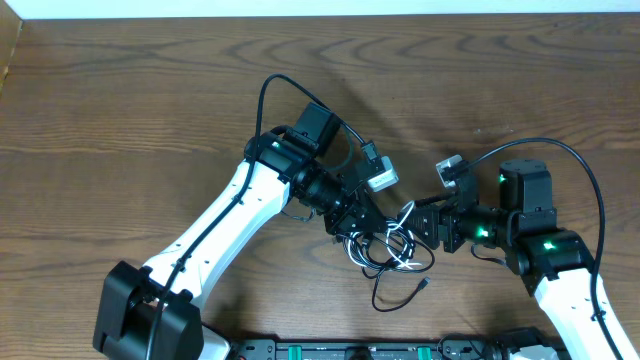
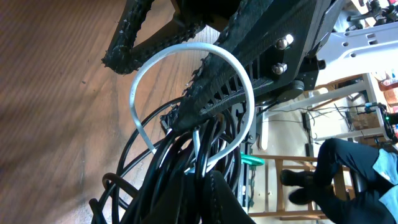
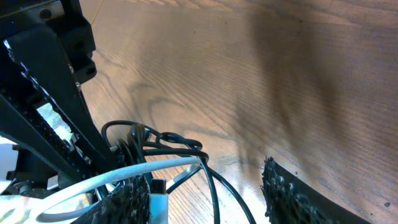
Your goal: Untangle cables
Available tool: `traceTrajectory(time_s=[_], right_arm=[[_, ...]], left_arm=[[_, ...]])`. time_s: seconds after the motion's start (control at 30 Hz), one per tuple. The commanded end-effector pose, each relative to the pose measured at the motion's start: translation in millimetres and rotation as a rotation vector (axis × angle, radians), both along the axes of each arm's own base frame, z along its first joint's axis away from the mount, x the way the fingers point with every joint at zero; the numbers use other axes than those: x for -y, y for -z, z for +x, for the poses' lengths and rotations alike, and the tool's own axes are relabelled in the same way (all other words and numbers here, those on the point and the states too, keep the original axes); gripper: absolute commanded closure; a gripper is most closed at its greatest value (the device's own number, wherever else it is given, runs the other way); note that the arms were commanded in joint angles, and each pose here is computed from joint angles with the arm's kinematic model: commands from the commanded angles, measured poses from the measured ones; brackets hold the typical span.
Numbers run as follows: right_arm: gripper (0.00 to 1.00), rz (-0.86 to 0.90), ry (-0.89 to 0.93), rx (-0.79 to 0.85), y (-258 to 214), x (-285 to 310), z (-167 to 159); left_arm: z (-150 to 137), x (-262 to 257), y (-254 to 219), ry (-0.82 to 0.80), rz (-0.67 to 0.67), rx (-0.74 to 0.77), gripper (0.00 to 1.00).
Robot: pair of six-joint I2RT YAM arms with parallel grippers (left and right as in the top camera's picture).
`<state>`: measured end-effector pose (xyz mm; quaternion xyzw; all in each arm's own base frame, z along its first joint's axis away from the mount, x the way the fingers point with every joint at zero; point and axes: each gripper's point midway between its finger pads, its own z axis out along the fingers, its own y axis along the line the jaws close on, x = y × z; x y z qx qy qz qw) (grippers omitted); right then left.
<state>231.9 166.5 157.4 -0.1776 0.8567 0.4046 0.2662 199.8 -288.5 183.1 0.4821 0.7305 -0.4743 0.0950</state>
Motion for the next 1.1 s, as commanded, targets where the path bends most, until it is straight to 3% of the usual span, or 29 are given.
traceTrajectory(time_s=[0.0,1.07], right_arm=[[0.42,0.021,-0.012,0.011,-7.5,-2.5,0.3],[0.37,0.054,-0.036,0.052,-16.6,-6.9,2.9]], left_arm=[[-0.6,3.0,-20.4,0.017,-0.073,0.031,0.93],[-6.2,7.4,-32.7,0.039,-0.145,-0.003,0.93]])
